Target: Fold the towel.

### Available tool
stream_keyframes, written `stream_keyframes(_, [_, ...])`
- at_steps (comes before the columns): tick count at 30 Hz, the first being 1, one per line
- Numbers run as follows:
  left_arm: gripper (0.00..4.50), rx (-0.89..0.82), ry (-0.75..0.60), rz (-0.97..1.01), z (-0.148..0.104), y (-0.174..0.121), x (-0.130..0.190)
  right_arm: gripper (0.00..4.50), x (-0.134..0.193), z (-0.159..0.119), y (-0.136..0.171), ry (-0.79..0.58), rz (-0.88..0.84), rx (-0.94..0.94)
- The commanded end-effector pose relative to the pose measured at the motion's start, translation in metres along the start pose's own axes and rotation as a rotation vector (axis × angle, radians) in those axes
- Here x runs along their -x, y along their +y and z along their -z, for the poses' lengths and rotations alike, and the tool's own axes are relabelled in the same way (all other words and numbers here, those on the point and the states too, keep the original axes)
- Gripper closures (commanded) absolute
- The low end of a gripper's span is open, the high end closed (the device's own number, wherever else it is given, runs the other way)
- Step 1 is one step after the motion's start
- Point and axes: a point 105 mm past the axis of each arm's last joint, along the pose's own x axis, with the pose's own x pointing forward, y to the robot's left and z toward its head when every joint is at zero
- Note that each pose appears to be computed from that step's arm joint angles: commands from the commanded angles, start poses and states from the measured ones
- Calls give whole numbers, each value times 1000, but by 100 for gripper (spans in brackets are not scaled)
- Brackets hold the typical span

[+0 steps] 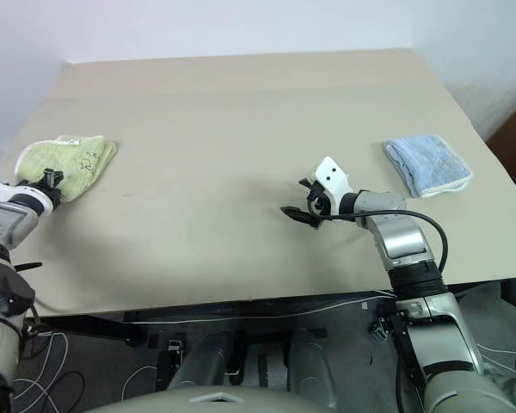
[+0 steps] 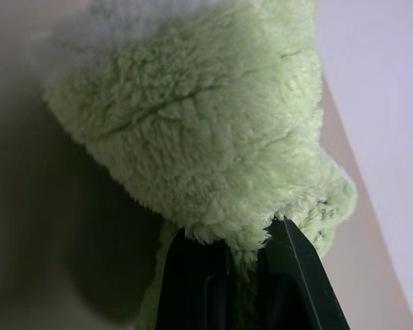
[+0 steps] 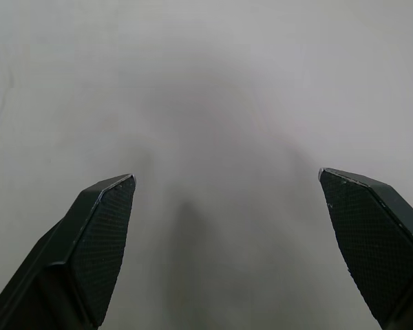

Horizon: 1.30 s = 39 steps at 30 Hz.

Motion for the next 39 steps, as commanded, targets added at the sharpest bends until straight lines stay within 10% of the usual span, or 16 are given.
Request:
stream_keyframes(1, [368,60,-29,39,-7,-6,4,0,0,-17,-3,-44,3,53])
stream_keyframes(12, [3,-20,29,54,-8,-11,21,0,-5,-21,-1,-58,-17,103])
stream_keyframes(22, [3,-572,374,338,30,-52,90,0,4,-35,-7,-136,-7,89])
stream_keyframes(31, [3,-1186,312,901,106,-103,117,0,20,-48,-7,-225,-87,73])
stream_keyframes(39, [3,-1203,350,1258,159,-116,136,0,33,-56,-12,-311,-87,74])
